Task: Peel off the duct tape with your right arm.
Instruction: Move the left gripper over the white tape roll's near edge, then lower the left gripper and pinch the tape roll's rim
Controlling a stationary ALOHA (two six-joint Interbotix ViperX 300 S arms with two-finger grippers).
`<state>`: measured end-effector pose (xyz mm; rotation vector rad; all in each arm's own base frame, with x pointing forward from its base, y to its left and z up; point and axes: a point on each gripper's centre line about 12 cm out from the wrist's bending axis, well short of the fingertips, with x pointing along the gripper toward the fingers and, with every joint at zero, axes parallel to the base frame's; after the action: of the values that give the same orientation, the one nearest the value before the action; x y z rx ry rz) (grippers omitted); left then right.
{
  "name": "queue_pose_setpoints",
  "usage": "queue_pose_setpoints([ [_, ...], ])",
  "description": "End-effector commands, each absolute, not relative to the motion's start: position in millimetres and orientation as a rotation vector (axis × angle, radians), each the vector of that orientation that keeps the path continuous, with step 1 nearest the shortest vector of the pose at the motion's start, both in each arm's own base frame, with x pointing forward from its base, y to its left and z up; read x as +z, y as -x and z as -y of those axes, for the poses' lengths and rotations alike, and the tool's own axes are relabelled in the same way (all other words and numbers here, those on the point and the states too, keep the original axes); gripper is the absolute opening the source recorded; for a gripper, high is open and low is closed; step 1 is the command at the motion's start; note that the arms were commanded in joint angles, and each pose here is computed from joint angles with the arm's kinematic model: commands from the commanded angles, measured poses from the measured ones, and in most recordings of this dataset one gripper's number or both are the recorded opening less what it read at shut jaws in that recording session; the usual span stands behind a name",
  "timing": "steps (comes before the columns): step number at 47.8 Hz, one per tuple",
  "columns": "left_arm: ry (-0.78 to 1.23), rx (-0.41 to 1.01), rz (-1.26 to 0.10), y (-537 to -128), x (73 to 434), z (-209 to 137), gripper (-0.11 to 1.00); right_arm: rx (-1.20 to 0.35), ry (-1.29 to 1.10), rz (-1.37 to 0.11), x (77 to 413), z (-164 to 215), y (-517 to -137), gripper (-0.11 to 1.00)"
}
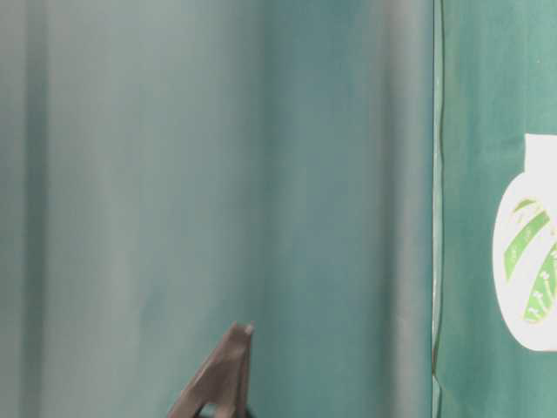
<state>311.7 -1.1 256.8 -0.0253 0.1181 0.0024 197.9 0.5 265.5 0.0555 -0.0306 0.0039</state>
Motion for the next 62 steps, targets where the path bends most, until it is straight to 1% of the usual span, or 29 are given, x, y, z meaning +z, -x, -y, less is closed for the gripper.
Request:
queue_pose_setpoints([
  [1, 0.024, 0.009, -0.089, -328, 268, -1, 0.93, 0.006, -0.053, 0.05, 272, -1, -200, 0.7],
  [12, 0.024, 0.01, -0.103, -345, 268, -1, 0.93, 0.006, -0.054, 0.047, 271, -1, -200, 0.7],
  [19, 0.037, 0.012, -0.164, -349, 267, -1, 0.92, 0.006, -0.053, 0.047, 271, -1, -200, 0.7],
  [29, 0.039, 0.01, -0.368, -357, 262, -1, 0.92, 0.006, -0.056, 0.047, 271, -1, -200, 0.7],
  [37, 0.038, 0.009, -0.541, -367, 252, 0, 0.92, 0.005, -0.054, 0.046, 270, -1, -200, 0.7],
  [43, 0.036, 0.008, -0.638, -375, 243, 0, 0.92, 0.006, -0.054, 0.046, 270, -1, -200, 0.7],
  [62, 0.033, 0.005, -0.712, -388, 219, 1, 0.92, 0.005, -0.054, 0.044, 270, -1, -200, 0.7],
])
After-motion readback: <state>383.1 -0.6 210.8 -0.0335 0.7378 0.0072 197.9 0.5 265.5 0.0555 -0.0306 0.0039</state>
